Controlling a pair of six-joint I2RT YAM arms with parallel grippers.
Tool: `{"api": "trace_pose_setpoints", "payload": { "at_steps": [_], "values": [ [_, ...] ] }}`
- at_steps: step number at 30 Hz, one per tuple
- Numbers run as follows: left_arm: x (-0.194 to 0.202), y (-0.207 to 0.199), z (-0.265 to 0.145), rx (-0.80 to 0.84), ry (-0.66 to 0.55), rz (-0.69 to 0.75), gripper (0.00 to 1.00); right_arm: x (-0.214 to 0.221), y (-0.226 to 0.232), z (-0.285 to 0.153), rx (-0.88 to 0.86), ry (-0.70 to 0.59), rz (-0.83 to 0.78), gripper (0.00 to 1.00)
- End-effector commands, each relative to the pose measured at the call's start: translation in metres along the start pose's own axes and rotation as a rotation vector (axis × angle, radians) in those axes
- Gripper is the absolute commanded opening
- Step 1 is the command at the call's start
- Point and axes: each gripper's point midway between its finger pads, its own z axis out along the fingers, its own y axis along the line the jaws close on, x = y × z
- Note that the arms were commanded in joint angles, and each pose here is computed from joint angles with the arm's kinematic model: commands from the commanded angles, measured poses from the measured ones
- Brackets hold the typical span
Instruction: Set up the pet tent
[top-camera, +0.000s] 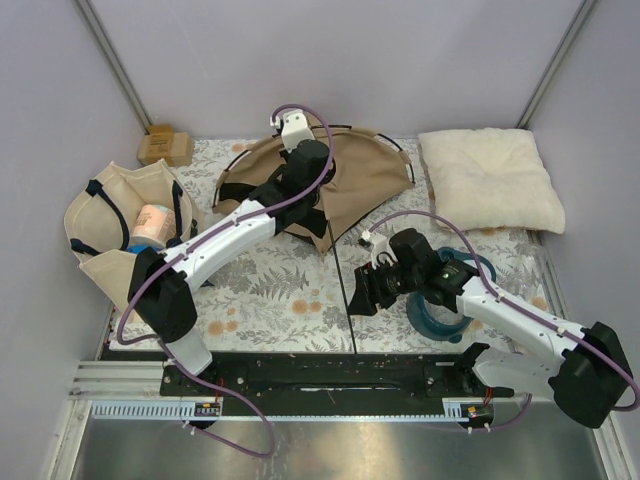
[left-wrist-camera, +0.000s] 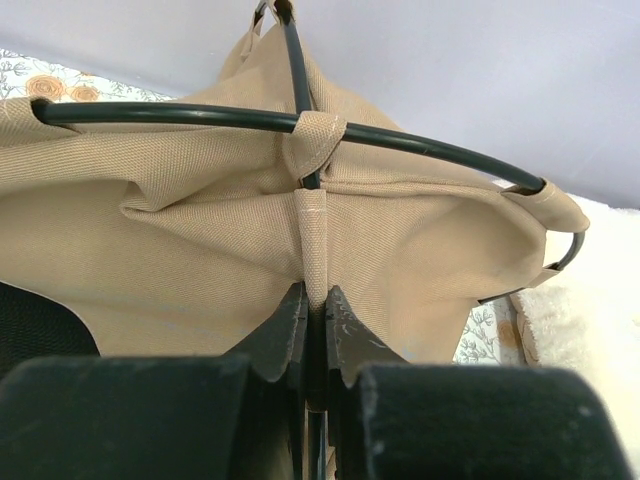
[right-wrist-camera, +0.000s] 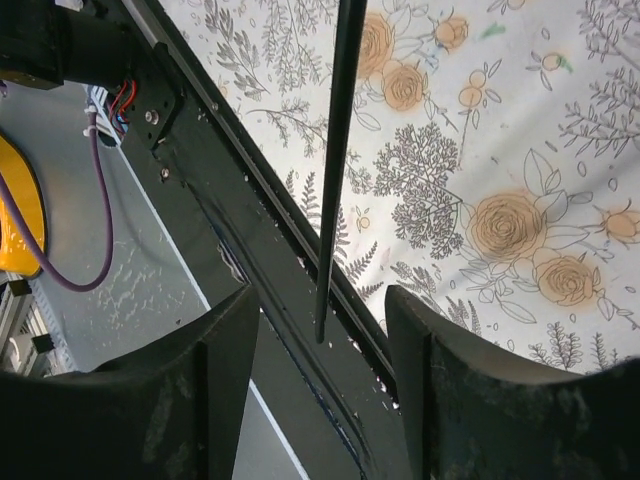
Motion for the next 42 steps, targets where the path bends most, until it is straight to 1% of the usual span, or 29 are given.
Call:
{"api": "trace_pose_setpoints", "payload": {
  "at_steps": [1, 3, 9, 12, 13, 15, 16, 20, 21, 22, 23, 25, 27, 29, 30, 31, 32, 34, 37, 38, 39, 42],
  "values": [
    [-0.062, -0.019, -0.003, 0.015, -0.154, -0.137, 0.00, 0.000, 0.007, 0.007, -0.045, -0.017, -0.006, 0.59],
    [-0.063, -0.021, -0.001, 0.011, -0.154, -0.138, 0.00, 0.004, 0.006, 0.011, -0.043, -0.006, 0.001, 0.57],
    [-0.066, -0.021, 0.000, 0.004, -0.161, -0.150, 0.00, 0.015, -0.001, 0.021, -0.032, 0.022, 0.017, 0.57],
    [-0.065, -0.022, 0.000, 0.002, -0.160, -0.154, 0.00, 0.018, -0.001, 0.025, -0.040, 0.041, 0.022, 0.53],
    [-0.066, -0.022, 0.001, 0.000, -0.163, -0.157, 0.00, 0.019, -0.002, 0.026, -0.036, 0.045, 0.025, 0.50],
    [-0.066, -0.023, 0.001, 0.001, -0.162, -0.155, 0.00, 0.021, -0.002, 0.027, -0.040, 0.056, 0.029, 0.42],
    [-0.066, -0.022, 0.002, -0.002, -0.163, -0.151, 0.00, 0.021, -0.001, 0.027, -0.044, 0.058, 0.031, 0.35],
    [-0.065, -0.024, 0.000, 0.014, -0.159, -0.145, 0.01, 0.020, 0.000, 0.026, -0.028, 0.067, 0.068, 0.02],
    [-0.065, -0.025, -0.002, 0.032, -0.156, -0.142, 0.07, 0.018, 0.000, 0.025, -0.022, 0.065, 0.072, 0.00],
    [-0.064, -0.025, -0.004, 0.052, -0.156, -0.140, 0.17, 0.015, 0.001, 0.024, -0.015, 0.063, 0.075, 0.00],
    [-0.060, -0.024, -0.008, 0.072, -0.140, -0.120, 0.33, 0.013, 0.002, 0.021, -0.008, 0.058, 0.074, 0.00],
    [-0.057, -0.024, -0.017, 0.130, -0.132, -0.105, 0.54, 0.004, 0.004, 0.017, 0.005, 0.039, 0.065, 0.00],
    [-0.050, -0.020, -0.030, 0.192, -0.110, -0.064, 0.67, -0.005, 0.008, 0.012, 0.010, 0.023, 0.058, 0.00],
    [-0.050, -0.012, -0.046, 0.231, -0.093, -0.050, 0.77, -0.013, 0.013, 0.009, 0.008, 0.014, 0.050, 0.00],
    [-0.051, -0.009, -0.056, 0.272, -0.087, -0.029, 0.79, -0.020, 0.015, 0.007, 0.010, 0.004, 0.047, 0.00],
    [-0.057, -0.004, -0.067, 0.289, -0.094, -0.021, 0.81, -0.023, 0.017, 0.006, 0.010, -0.001, 0.040, 0.00],
    [-0.053, 0.004, -0.074, 0.294, -0.090, 0.000, 0.82, -0.028, 0.020, 0.004, 0.009, -0.008, 0.036, 0.00],
    [-0.069, 0.019, -0.098, 0.325, -0.130, 0.012, 0.83, -0.037, 0.025, 0.001, 0.006, -0.022, 0.033, 0.00],
    [-0.054, 0.042, -0.116, 0.369, -0.128, 0.058, 0.82, -0.053, 0.035, -0.006, -0.004, -0.040, 0.028, 0.00],
    [-0.042, 0.049, -0.119, 0.389, -0.121, 0.073, 0.82, -0.059, 0.039, -0.009, -0.007, -0.047, 0.028, 0.00],
    [-0.033, 0.052, -0.125, 0.427, -0.120, 0.073, 0.77, -0.066, 0.045, -0.012, -0.012, -0.058, 0.026, 0.00],
    [0.007, 0.046, -0.140, 0.598, -0.070, 0.092, 0.73, -0.088, 0.061, -0.020, -0.039, -0.088, 0.031, 0.00]
  ]
}}
